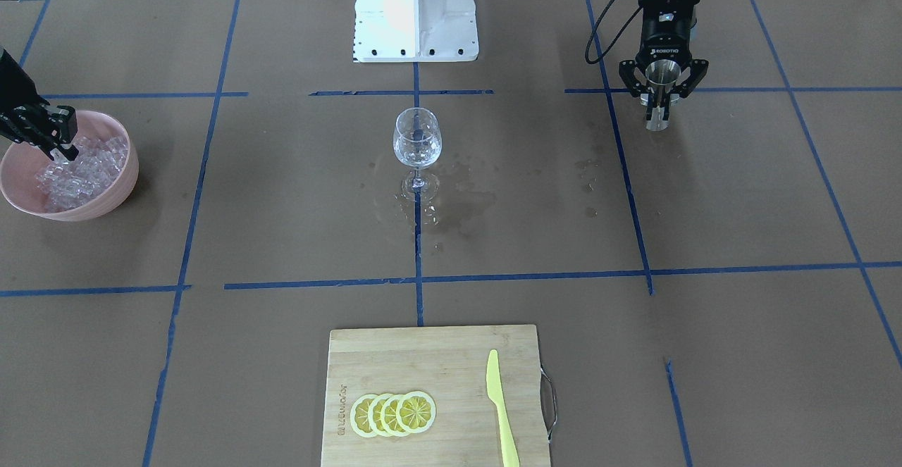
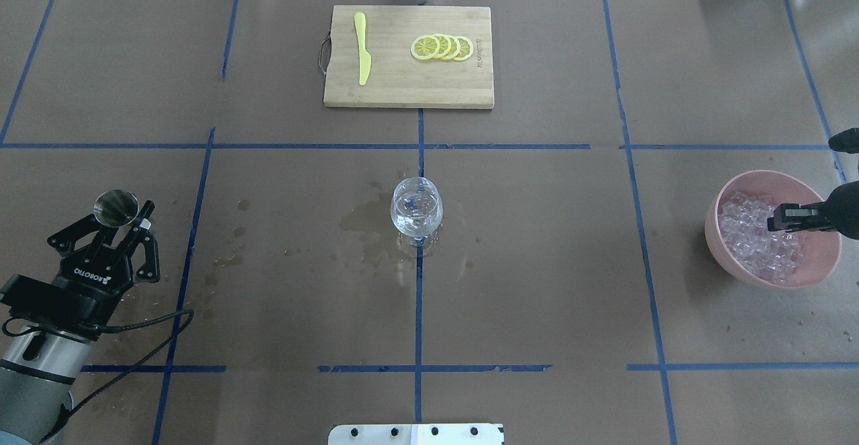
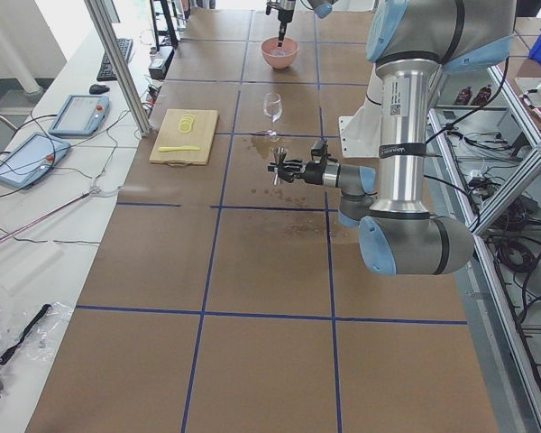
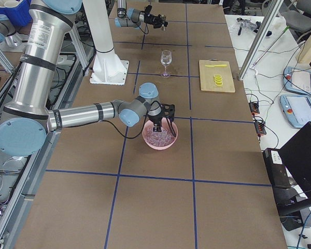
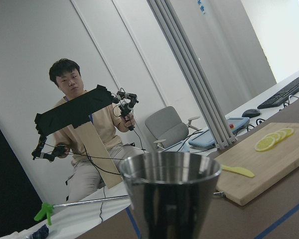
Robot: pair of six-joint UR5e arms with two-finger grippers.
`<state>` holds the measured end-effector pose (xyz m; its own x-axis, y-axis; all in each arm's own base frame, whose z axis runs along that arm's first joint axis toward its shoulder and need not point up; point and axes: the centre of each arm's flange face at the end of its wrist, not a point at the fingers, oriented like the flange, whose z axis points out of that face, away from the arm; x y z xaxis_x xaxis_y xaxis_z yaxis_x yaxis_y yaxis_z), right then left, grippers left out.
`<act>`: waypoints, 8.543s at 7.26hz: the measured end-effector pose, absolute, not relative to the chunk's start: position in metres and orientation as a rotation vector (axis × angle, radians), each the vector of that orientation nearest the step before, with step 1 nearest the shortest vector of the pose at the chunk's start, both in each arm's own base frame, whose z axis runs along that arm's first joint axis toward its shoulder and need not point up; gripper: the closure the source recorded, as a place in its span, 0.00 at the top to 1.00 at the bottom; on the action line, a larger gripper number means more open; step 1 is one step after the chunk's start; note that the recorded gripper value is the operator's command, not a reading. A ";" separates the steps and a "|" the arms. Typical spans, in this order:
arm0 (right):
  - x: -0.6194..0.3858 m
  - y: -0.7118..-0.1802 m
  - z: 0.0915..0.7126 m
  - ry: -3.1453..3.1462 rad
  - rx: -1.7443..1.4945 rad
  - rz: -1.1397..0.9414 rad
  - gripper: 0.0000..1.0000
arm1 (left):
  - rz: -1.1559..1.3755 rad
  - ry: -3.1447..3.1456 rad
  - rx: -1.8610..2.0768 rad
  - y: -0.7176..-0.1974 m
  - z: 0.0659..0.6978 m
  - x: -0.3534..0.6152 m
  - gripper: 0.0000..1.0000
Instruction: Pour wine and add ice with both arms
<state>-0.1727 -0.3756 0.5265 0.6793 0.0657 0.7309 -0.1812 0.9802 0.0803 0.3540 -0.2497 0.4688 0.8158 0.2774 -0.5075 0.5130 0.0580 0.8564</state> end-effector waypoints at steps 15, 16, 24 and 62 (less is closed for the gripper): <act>-0.171 -0.375 0.518 -0.821 0.163 0.147 0.00 | -0.166 0.520 1.392 -0.259 0.532 0.352 0.00; -0.172 -0.375 0.518 -0.821 0.163 0.147 0.00 | -0.255 0.600 1.367 -0.259 0.531 0.351 0.00; -0.172 -0.375 0.518 -0.821 0.163 0.147 0.00 | -0.433 0.734 1.276 -0.256 0.536 0.368 0.00; -0.192 -0.390 0.411 -1.026 0.243 0.100 0.00 | -0.447 0.713 1.272 -0.258 0.547 0.414 0.55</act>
<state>-0.1916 -0.3896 0.4114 0.5168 -0.0315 0.8555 -0.1955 0.9686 0.1537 0.4138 -0.2581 0.5467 0.7094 0.0797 -0.7003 0.6648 0.2542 0.7024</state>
